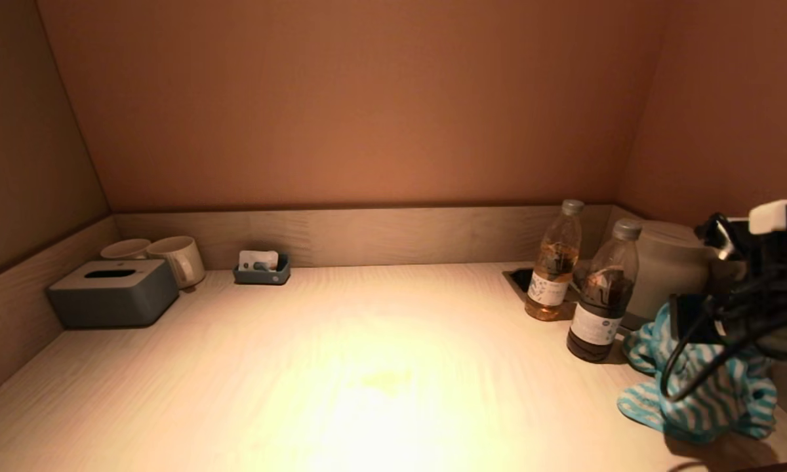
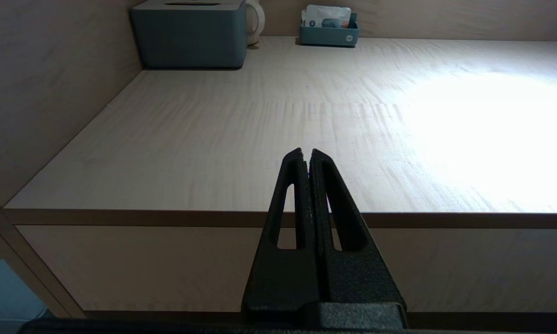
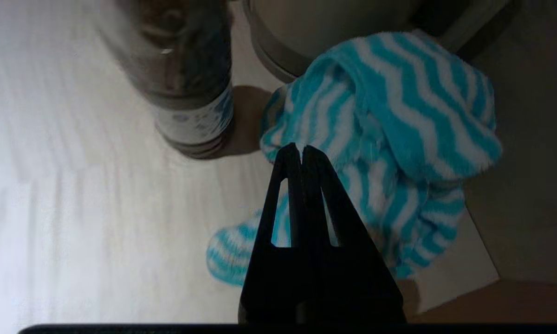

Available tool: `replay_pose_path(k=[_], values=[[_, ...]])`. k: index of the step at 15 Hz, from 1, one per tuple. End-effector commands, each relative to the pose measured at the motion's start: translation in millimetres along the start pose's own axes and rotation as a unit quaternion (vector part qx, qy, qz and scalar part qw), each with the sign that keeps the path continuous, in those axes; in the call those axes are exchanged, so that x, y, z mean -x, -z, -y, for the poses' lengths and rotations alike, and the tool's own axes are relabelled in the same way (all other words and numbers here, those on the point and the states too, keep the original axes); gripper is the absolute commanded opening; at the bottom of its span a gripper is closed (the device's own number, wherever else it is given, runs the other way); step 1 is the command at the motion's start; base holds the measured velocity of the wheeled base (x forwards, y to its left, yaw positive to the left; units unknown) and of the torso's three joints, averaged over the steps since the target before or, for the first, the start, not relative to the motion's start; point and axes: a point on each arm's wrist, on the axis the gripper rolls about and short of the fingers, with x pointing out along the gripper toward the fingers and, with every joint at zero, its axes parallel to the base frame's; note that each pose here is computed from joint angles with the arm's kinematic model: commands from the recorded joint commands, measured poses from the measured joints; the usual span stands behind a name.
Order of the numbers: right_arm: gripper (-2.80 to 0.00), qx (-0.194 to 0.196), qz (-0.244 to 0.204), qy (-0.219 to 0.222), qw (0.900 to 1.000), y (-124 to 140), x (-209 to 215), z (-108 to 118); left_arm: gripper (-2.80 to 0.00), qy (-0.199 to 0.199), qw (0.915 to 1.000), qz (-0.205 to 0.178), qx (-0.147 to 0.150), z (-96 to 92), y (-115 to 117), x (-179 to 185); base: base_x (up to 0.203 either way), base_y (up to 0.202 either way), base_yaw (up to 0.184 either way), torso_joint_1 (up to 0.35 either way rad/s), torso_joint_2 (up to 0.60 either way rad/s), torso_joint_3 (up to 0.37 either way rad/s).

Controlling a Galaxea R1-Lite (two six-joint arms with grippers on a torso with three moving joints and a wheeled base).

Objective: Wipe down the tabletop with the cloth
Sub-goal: Pick up the tablecloth

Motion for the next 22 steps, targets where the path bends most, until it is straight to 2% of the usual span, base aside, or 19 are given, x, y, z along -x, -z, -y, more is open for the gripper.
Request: replay_pose_path(k=[1,5,10,13,14,15,19,22], values=[[-2.80,-0.003,-0.045,0.024,0.999,0,-54,1,-2.80,0.000,1.0000,0.001,0.000,0.0,0,0,0.000,0.000,0.000,0.000,0.00,0.000],[-2.80,-0.014,-0.053,0.041,0.998,3,-58,12,-2.80,0.000,1.0000,0.001,0.000,0.0,0,0,0.000,0.000,0.000,0.000,0.00,0.000],[-2.80,-0.015,-0.031,0.038,0.999,7,-29,15,-2.80,0.000,1.0000,0.000,0.000,0.0,0,0,0.000,0.000,0.000,0.000,0.00,0.000],[-2.80,-0.012,-0.035,0.037,0.999,14,-13,16,-2.80,0.000,1.0000,0.001,0.000,0.0,0,0,0.000,0.000,0.000,0.000,0.00,0.000],[-2.24,-0.009,-0.031,0.036,0.999,16,-4,17,-2.80,0.000,1.0000,0.000,0.000,0.0,0,0,0.000,0.000,0.000,0.000,0.00,0.000],[0.00,-0.003,-0.040,0.035,0.999,21,2,18,-2.80,0.000,1.0000,0.001,0.000,0.0,0,0,0.000,0.000,0.000,0.000,0.00,0.000],[0.00,0.000,-0.061,0.034,0.998,30,-3,17,-2.80,0.000,1.0000,0.000,0.000,0.0,0,0,0.000,0.000,0.000,0.000,0.00,0.000],[0.00,-0.006,-0.095,0.038,0.995,38,-20,17,-2.80,0.000,1.0000,0.001,0.000,0.0,0,0,0.000,0.000,0.000,0.000,0.00,0.000]])
